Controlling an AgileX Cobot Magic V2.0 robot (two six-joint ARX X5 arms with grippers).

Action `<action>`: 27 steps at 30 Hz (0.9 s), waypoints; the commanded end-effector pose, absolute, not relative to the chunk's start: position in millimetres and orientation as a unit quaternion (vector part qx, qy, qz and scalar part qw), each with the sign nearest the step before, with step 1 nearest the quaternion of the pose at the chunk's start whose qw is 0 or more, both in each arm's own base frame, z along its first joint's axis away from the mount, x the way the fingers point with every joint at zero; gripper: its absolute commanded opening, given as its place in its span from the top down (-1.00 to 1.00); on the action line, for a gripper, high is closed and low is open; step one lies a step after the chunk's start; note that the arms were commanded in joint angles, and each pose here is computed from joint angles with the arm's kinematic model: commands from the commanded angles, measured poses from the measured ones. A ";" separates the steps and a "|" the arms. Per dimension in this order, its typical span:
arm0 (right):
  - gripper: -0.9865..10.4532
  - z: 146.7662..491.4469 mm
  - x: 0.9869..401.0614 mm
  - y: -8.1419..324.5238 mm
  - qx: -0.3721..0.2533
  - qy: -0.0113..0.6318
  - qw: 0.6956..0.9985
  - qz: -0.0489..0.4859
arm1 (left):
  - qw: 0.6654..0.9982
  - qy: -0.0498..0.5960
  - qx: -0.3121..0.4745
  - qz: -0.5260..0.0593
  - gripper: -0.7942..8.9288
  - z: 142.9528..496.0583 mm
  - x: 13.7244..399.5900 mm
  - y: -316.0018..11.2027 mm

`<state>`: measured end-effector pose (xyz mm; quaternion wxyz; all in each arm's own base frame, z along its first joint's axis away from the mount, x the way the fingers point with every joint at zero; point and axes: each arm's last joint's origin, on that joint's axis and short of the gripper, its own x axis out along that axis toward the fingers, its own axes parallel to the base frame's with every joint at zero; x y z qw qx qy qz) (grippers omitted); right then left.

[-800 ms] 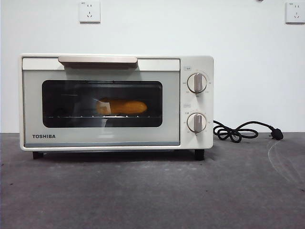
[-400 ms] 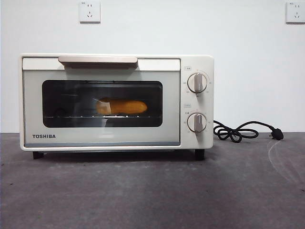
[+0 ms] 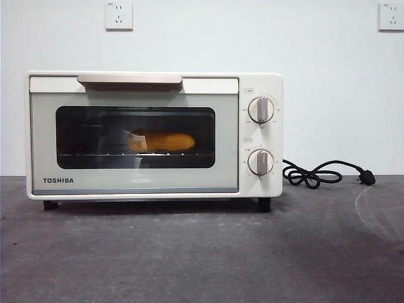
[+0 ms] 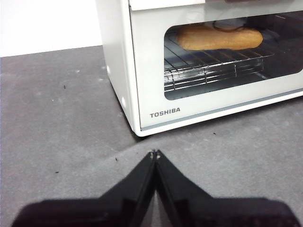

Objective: Take the corn from the table,put the corn in the oven

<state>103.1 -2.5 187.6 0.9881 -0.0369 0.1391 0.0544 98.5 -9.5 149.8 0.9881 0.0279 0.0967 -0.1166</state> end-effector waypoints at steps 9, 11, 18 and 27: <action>0.83 156.7 94.7 -2.4 -0.026 0.112 0.992 0.046 | 0.988 0.096 0.034 -0.115 0.84 147.9 98.9 -9.3; 0.83 151.7 93.8 -2.4 -0.027 0.105 0.993 0.044 | 0.988 0.096 0.034 -0.115 0.84 147.9 98.9 -9.3; 0.83 152.4 93.8 -3.0 -0.025 0.101 0.994 0.034 | 0.988 0.096 0.034 -0.115 0.84 147.9 98.9 -9.3; 0.83 152.6 93.8 -3.3 -0.026 0.101 0.994 0.029 | 0.988 0.096 0.034 -0.115 0.84 147.9 98.9 -9.3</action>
